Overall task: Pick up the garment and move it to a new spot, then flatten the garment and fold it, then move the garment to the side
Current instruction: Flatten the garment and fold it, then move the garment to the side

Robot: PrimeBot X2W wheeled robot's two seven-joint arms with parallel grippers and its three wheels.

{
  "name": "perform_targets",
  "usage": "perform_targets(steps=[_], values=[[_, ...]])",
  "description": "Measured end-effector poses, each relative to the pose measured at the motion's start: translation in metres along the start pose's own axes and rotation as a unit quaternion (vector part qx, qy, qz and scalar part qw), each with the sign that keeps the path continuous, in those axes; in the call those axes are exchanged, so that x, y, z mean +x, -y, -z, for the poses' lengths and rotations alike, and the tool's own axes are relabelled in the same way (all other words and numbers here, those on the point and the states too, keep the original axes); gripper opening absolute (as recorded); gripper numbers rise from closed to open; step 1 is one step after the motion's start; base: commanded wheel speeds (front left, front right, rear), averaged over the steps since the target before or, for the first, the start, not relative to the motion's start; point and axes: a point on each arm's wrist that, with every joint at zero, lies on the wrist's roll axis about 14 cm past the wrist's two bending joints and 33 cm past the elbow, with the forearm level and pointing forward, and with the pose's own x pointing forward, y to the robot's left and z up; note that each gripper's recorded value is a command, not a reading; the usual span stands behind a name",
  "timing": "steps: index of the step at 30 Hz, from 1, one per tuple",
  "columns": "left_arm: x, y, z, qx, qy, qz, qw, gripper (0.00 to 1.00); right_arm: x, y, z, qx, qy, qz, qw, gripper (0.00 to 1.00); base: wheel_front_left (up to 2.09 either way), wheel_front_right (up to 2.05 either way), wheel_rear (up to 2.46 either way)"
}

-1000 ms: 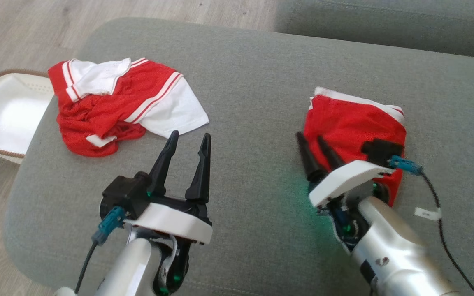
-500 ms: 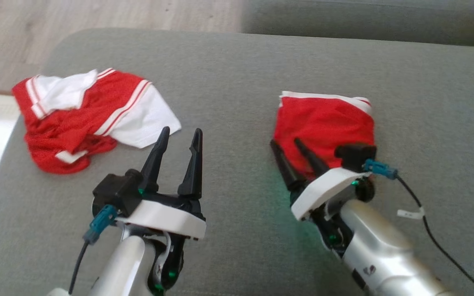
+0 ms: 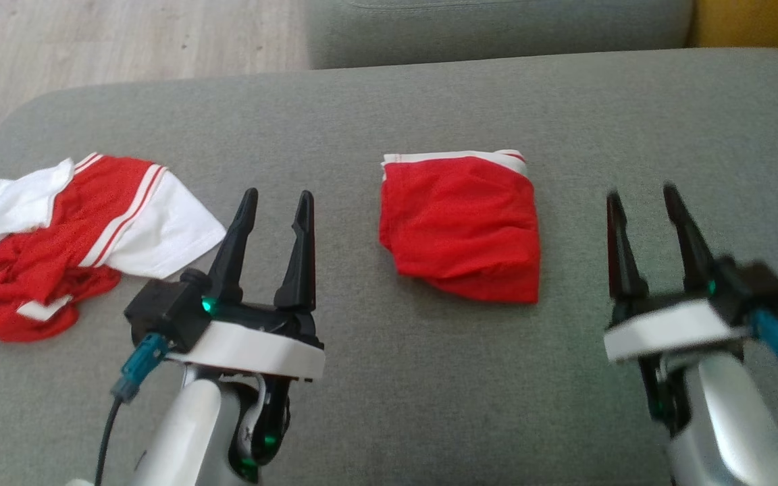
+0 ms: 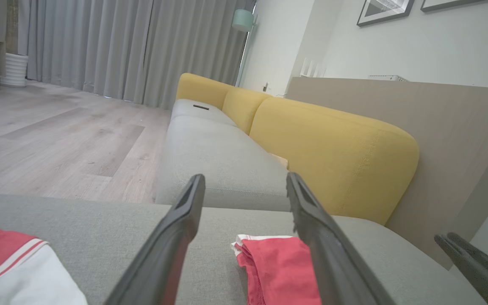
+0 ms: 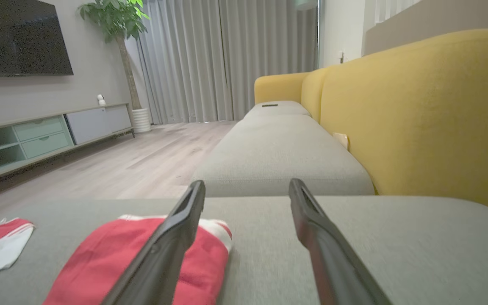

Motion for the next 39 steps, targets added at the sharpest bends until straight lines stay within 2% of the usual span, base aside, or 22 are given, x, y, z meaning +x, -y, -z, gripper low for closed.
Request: perform_targets(steps=[5,18,25,30,34,39], values=[[0.004,0.005,-0.001,0.007,0.004,0.013,1.000,1.00,-0.025,0.015,-0.001,0.004,0.005,0.032,0.999,1.00,0.00,0.00,0.00],[-0.010,0.001,0.019,0.015,-0.028,0.006,0.999,1.00,-0.032,0.021,0.001,0.025,0.003,0.046,0.999,1.00,0.00,0.00,0.00],[-0.003,-0.002,0.022,0.017,-0.030,0.007,0.999,1.00,-0.013,0.002,0.033,0.027,-0.073,0.013,0.997,1.00,0.00,0.00,0.00],[-0.001,-0.010,0.028,0.014,-0.038,-0.005,0.999,1.00,0.012,-0.016,0.070,0.054,-0.156,-0.013,0.986,1.00,0.00,0.00,0.00],[-0.001,-0.020,0.029,0.017,-0.042,-0.017,0.999,1.00,0.022,-0.027,0.106,0.085,-0.233,-0.024,0.968,1.00,0.00,0.00,0.00],[-0.005,-0.029,0.032,0.018,-0.048,-0.032,0.998,1.00,0.027,-0.037,0.140,0.110,-0.296,-0.028,0.948,1.00,0.00,0.00,0.00]])
